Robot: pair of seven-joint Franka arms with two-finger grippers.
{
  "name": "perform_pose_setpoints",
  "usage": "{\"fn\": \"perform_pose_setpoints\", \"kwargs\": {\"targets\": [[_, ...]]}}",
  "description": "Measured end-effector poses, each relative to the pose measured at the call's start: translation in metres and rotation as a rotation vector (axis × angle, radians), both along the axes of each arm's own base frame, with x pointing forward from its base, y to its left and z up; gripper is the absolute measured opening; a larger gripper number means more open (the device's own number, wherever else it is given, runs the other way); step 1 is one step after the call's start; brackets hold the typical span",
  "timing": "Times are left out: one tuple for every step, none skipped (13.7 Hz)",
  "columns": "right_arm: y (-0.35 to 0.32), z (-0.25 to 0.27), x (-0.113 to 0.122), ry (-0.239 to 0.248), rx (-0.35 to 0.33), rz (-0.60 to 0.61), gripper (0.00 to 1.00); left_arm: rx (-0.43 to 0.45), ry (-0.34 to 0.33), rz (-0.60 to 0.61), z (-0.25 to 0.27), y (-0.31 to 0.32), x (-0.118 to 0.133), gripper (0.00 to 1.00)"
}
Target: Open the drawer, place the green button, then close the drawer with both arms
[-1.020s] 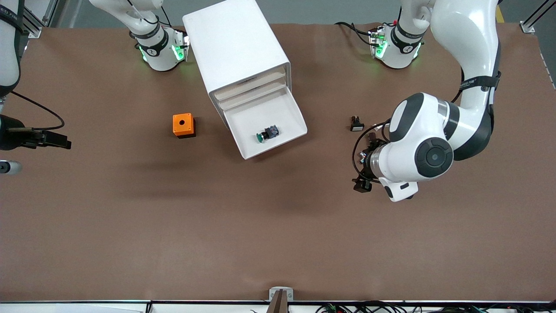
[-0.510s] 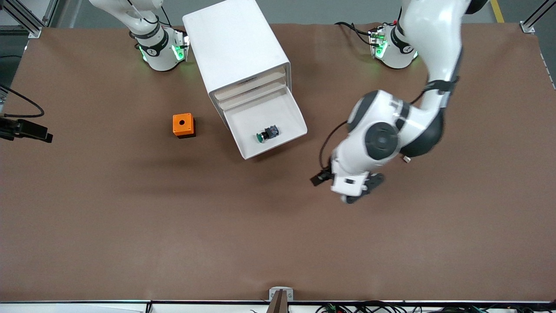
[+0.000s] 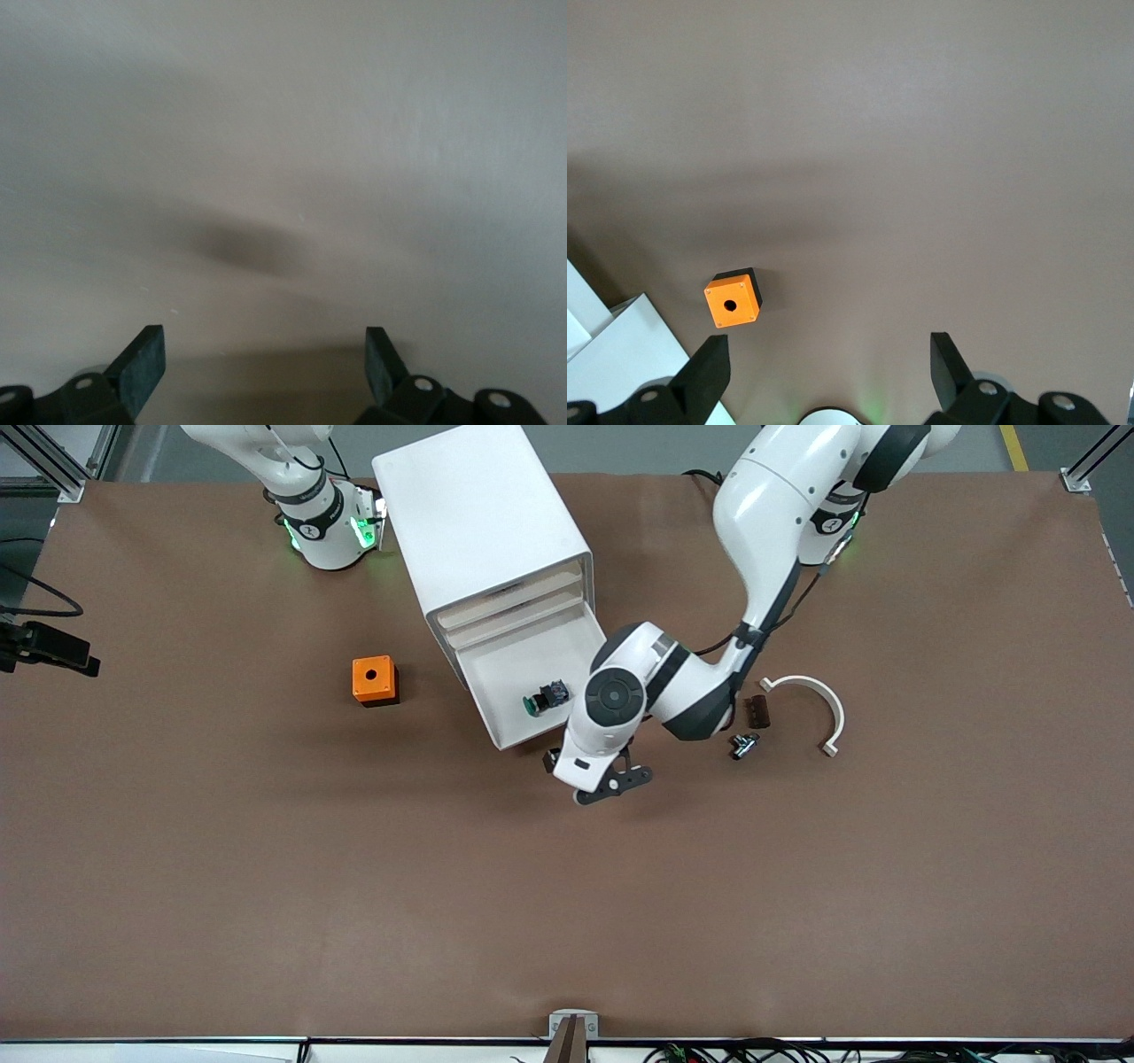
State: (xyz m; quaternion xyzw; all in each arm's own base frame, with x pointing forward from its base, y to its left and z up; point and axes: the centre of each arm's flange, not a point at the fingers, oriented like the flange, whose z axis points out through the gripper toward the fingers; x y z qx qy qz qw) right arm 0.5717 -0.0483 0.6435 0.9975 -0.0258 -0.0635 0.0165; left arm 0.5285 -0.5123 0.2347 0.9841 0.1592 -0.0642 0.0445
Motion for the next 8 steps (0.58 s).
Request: {"fn": "perform_pose_setpoints", "kwargs": {"targets": [[0.000, 0.003, -0.003, -0.002, 0.005, -0.002, 1.00, -0.001, -0.003, -0.015, -0.012, -0.010, -0.014, 1.00], [-0.001, 0.004, -0.007, -0.001, 0.009, -0.003, 1.00, -0.003, 0.003, -0.022, -0.020, -0.018, -0.028, 1.00], [-0.002, 0.004, -0.011, 0.001, 0.011, -0.004, 1.00, -0.012, 0.012, -0.021, -0.023, -0.024, -0.037, 1.00], [-0.002, 0.003, -0.016, 0.001, 0.015, -0.005, 1.00, -0.023, 0.026, -0.017, -0.023, -0.030, -0.044, 1.00], [-0.002, 0.002, -0.022, 0.000, 0.023, -0.007, 1.00, -0.033, 0.041, -0.013, -0.023, -0.036, -0.051, 1.00], [-0.004, 0.001, -0.027, -0.006, 0.033, -0.013, 1.00, -0.039, 0.055, -0.008, -0.023, -0.043, -0.060, 1.00], [-0.008, 0.000, -0.031, -0.013, 0.040, -0.021, 1.00, -0.044, 0.072, -0.004, -0.023, -0.051, -0.071, 1.00], [-0.011, 0.000, -0.036, -0.023, 0.045, -0.027, 1.00, -0.048, 0.091, 0.002, -0.024, -0.061, -0.085, 1.00]]}}
